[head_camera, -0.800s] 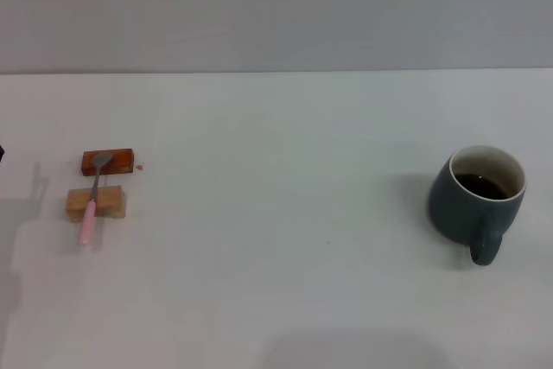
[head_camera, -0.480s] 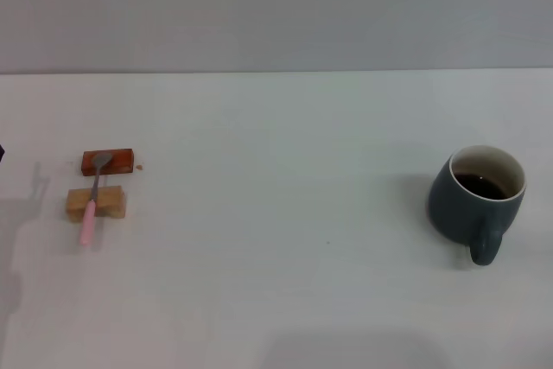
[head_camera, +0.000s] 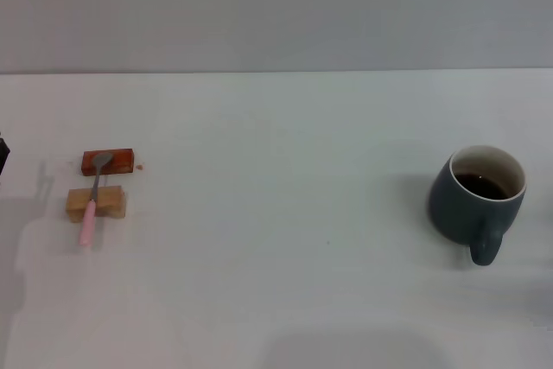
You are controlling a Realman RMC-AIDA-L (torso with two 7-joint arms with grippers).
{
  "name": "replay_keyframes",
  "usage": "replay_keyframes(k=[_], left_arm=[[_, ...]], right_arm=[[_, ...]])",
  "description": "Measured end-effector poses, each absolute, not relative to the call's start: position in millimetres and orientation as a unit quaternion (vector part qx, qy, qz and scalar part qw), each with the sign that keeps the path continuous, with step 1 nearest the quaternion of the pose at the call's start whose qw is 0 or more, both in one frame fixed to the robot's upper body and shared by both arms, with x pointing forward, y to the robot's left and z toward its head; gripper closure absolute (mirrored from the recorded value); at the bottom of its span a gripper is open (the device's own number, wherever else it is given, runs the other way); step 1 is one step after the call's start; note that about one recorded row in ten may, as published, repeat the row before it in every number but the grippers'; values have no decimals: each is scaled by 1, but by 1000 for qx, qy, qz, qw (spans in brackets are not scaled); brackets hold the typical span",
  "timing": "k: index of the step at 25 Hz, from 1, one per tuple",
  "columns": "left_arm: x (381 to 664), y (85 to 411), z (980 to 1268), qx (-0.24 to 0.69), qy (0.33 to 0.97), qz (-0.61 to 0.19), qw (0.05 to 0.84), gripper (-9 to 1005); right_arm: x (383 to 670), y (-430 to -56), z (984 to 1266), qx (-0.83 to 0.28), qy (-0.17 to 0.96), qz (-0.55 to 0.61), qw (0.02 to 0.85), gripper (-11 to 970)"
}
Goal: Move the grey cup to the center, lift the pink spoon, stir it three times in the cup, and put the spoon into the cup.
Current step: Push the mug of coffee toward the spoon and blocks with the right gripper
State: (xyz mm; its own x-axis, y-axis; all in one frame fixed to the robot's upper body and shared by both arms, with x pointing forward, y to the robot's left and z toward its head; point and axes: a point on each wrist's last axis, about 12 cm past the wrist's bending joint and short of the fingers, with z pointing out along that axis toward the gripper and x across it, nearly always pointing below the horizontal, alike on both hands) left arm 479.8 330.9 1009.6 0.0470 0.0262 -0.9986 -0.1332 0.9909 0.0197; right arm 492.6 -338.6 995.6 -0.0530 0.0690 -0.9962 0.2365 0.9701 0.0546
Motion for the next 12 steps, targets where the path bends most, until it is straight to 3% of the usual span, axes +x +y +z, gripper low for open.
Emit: replay_keyframes(k=[12], left_arm=[[483,327,1012,-38,684,49,727,209]], right_arm=[[513,-308,994,46,750,-15,659,960]])
